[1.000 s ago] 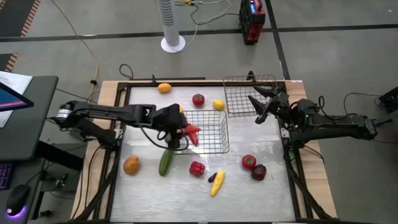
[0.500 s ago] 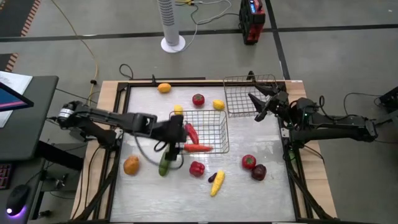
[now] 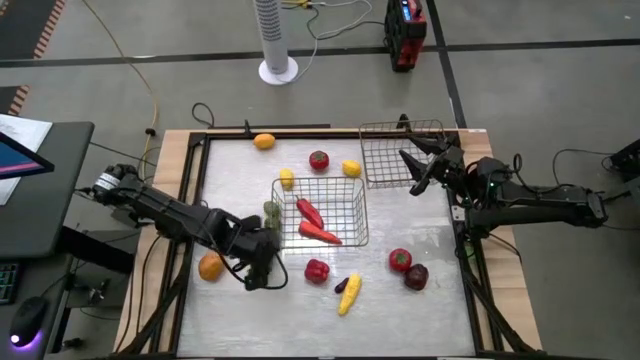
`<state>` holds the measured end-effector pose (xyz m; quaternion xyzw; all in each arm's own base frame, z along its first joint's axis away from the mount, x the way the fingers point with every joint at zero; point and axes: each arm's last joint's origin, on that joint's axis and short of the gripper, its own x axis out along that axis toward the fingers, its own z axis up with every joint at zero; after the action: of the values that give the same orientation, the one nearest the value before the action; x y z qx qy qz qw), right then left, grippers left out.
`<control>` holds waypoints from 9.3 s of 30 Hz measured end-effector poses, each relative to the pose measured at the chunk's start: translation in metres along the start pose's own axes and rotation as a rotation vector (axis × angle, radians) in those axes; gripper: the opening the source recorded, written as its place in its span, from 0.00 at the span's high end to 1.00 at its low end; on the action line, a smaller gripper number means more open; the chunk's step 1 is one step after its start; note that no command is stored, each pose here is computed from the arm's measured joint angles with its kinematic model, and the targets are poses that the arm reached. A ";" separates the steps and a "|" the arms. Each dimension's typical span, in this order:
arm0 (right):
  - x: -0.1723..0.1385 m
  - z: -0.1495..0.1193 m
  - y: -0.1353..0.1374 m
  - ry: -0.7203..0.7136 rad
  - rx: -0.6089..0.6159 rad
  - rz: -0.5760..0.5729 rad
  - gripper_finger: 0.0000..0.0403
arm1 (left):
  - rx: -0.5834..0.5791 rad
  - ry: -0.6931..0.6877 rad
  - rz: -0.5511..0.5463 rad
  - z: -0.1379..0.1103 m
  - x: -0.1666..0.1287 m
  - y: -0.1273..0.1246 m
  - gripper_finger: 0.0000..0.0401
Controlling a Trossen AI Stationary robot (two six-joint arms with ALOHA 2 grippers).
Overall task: Sort produce into baskets
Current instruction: Put the green cucumber into the left wire basket, then put the green lime into the right wire basket, then put the brown potato into the left wire basket
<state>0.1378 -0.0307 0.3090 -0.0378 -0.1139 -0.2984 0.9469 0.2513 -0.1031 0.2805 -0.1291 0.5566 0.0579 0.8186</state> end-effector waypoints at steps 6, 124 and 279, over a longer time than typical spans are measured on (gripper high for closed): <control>0.000 0.000 0.000 -0.001 0.000 0.000 0.37 | -0.167 0.104 0.137 -0.028 0.014 0.003 0.36; 0.000 -0.002 0.001 0.021 0.012 0.006 0.37 | 0.193 -0.297 0.434 -0.014 -0.030 0.123 0.34; 0.000 -0.005 0.001 0.051 -0.001 0.030 0.37 | 0.330 -0.744 0.323 0.250 0.081 0.215 0.34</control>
<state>0.1395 -0.0302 0.3036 -0.0324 -0.0891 -0.2851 0.9538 0.4547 0.1679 0.2609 0.1216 0.2385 0.1381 0.9535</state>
